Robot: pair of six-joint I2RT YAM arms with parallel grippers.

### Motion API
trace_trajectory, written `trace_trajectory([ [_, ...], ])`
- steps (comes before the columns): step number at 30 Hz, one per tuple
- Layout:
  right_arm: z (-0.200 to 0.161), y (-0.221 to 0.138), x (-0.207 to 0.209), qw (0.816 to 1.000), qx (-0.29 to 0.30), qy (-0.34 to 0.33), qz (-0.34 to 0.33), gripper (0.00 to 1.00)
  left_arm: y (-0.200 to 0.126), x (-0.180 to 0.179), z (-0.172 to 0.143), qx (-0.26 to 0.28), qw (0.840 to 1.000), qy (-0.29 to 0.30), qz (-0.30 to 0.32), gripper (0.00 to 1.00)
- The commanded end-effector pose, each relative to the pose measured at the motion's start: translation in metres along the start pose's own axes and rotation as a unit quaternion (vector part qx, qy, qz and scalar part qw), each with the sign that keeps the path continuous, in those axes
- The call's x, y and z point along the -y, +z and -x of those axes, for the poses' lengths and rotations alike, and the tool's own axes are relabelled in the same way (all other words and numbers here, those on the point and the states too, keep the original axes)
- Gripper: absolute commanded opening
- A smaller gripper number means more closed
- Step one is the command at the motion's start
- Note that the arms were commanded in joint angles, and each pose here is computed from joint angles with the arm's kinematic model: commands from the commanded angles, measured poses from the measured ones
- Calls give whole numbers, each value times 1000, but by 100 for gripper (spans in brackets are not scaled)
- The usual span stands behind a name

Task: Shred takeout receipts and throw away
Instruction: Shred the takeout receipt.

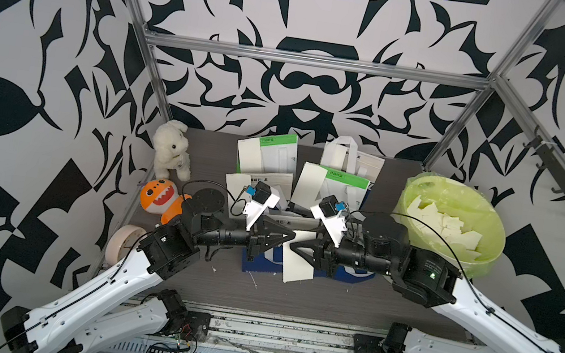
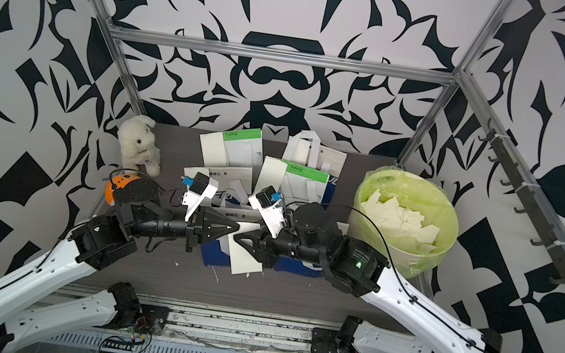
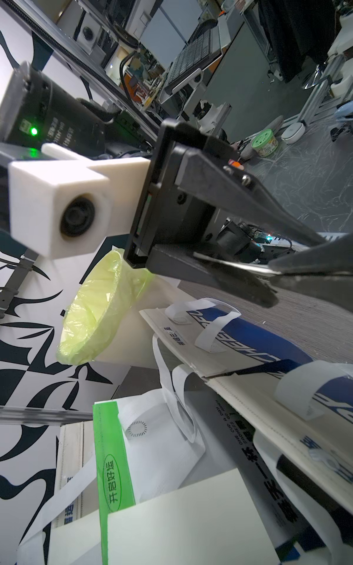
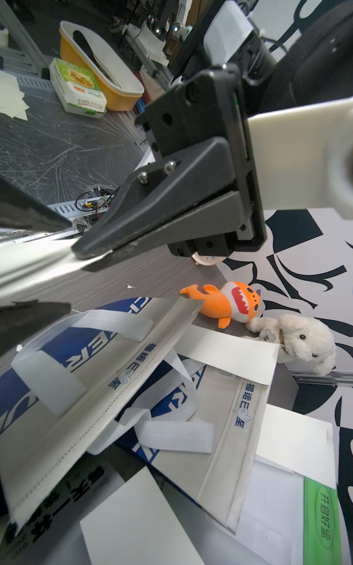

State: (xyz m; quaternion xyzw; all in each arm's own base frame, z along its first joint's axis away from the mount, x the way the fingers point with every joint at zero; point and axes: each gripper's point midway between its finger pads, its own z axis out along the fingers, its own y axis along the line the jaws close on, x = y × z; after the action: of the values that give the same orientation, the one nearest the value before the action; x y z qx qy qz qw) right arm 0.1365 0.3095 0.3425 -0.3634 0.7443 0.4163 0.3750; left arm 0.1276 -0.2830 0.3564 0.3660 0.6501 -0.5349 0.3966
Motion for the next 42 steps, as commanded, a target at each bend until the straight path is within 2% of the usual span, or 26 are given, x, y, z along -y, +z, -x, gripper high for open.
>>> trace_trajectory([
  [1,24,-20,-9,999,41,-19,1,46,-1,1,-3,-6,1000,5,0,0],
  [4,26,-26,-9,999,46,-24,-5,47,0,0,-4,-10,1000,4,1,0],
  [7,29,-31,-7,998,56,-28,-12,44,1,0,-5,-12,1000,2,-1,0],
  [14,33,-29,-12,998,60,-31,1,16,1,1,-3,-11,1000,3,-3,0],
  [16,31,-24,-13,998,54,-28,7,12,1,1,-2,-10,1000,4,-3,0],
  [19,30,-19,-13,998,51,-22,11,1,2,0,-2,-9,1000,2,-2,0],
  [21,30,-17,-12,998,53,-17,11,0,2,0,-2,-10,1000,1,-1,0],
  [22,30,-17,-12,998,54,-14,10,0,1,-1,-1,-8,1000,1,2,1],
  [24,30,-16,-11,998,53,-12,9,0,0,-1,0,-5,1000,3,6,22],
  [25,29,-16,-11,998,53,-12,9,0,0,-2,1,-2,1000,3,9,25],
  [27,28,-16,-12,999,51,-12,11,0,-1,-1,3,3,1000,8,7,30],
  [30,28,-17,-13,998,52,-13,15,0,-1,1,6,11,1000,13,3,31],
  [35,30,-20,-14,998,57,-14,16,0,1,3,8,11,1000,14,-7,23],
  [42,29,-21,-12,998,58,-13,10,0,2,7,8,10,1000,16,-20,0],
])
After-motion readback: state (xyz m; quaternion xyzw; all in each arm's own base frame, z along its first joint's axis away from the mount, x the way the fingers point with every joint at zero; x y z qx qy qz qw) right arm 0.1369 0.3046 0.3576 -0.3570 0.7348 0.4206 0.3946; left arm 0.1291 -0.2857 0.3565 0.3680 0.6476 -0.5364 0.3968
